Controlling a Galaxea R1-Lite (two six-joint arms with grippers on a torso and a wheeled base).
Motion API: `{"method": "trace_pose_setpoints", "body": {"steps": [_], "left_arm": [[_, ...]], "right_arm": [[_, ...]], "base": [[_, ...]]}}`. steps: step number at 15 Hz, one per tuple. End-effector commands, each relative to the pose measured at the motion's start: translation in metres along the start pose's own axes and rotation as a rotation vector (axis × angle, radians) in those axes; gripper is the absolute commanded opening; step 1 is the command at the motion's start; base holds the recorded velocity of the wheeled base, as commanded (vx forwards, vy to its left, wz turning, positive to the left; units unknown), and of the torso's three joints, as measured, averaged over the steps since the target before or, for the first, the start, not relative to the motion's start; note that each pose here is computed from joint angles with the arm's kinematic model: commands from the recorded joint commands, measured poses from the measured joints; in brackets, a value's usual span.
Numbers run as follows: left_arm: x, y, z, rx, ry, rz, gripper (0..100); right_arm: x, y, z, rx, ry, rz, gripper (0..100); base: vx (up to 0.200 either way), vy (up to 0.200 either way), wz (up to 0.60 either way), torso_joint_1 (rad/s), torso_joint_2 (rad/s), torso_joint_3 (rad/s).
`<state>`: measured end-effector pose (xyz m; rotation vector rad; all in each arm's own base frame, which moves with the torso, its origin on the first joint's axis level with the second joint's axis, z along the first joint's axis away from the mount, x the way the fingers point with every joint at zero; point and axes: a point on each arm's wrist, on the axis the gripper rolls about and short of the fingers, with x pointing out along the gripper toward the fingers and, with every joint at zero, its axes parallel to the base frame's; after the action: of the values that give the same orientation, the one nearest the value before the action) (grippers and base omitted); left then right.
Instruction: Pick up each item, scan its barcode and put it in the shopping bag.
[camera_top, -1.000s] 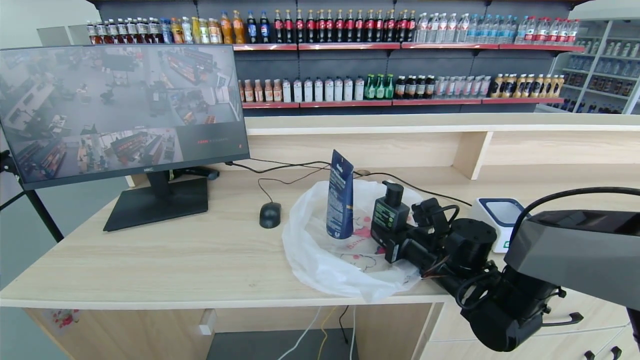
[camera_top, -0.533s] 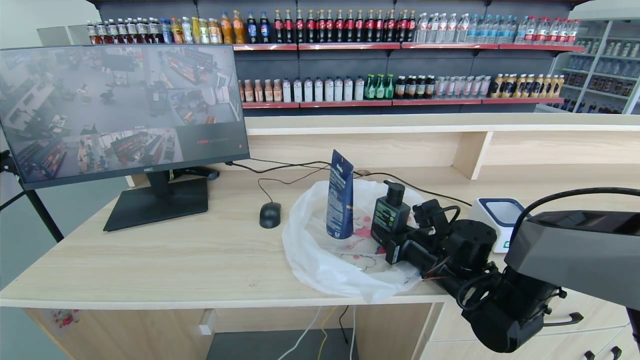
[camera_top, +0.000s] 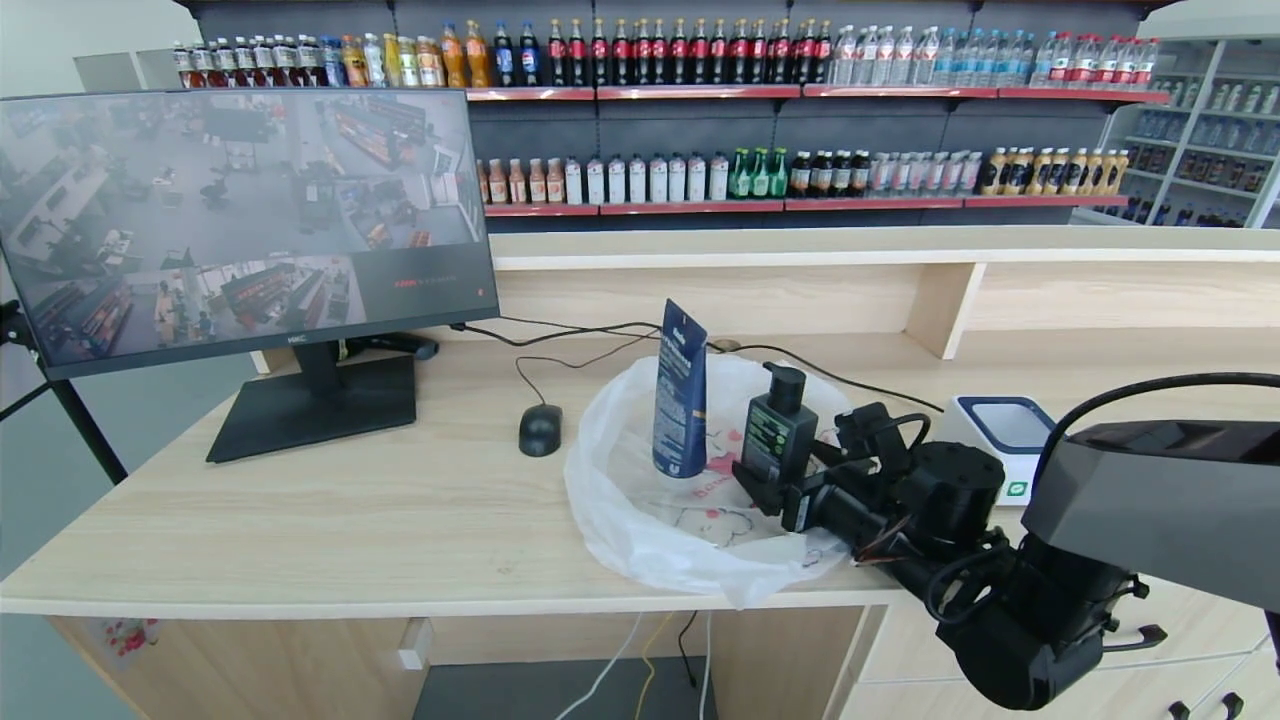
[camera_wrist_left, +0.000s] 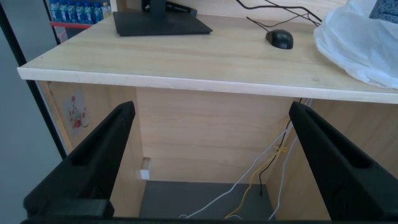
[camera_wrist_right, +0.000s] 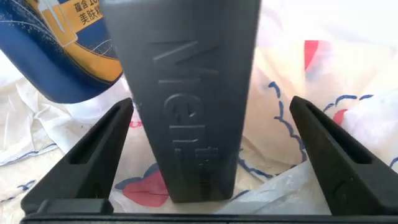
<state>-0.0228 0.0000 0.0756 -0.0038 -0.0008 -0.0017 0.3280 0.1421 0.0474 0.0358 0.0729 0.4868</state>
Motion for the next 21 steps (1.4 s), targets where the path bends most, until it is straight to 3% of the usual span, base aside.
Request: {"method": "trace_pose_setpoints", "body": {"steps": [1,8,13,17,19,21], "left_arm": [[0.0,0.0,0.0,-0.001,-0.001,0.0,100],[0.0,0.0,0.0,-0.001,0.001,0.002,100],[0.0,0.0,0.0,-0.001,0.001,0.0,100],[0.0,0.0,0.0,0.001,0.001,0.002,100],[0.0,0.0,0.0,0.002,0.001,0.0,100],[0.0,0.0,0.0,0.002,0.001,0.0,100]], "right_arm": [[-0.005,-0.004,0.011,-0.002,-0.028,-0.012,100],[-0.022,-0.004,0.033,-0.003,-0.072,-0.019,100],[-0.056,0.001,0.065,-0.009,-0.136,-0.016,100],[-0.139,0.005,0.103,-0.025,-0.242,-0.034,100],[-0.203,0.01,0.092,-0.049,-0.216,-0.036,100],[-0.233,0.015,0.106,-0.088,-0.296,-0.022,100]], "base": [[0.0,0.0,0.0,0.0,0.0,0.0],[0.0,0.0,0.0,0.0,0.0,0.0],[0.0,0.0,0.0,0.0,0.0,0.0],[0.0,0.0,0.0,0.0,0.0,0.0],[0.0,0.0,0.0,0.0,0.0,0.0],[0.0,0.0,0.0,0.0,0.0,0.0]]}}
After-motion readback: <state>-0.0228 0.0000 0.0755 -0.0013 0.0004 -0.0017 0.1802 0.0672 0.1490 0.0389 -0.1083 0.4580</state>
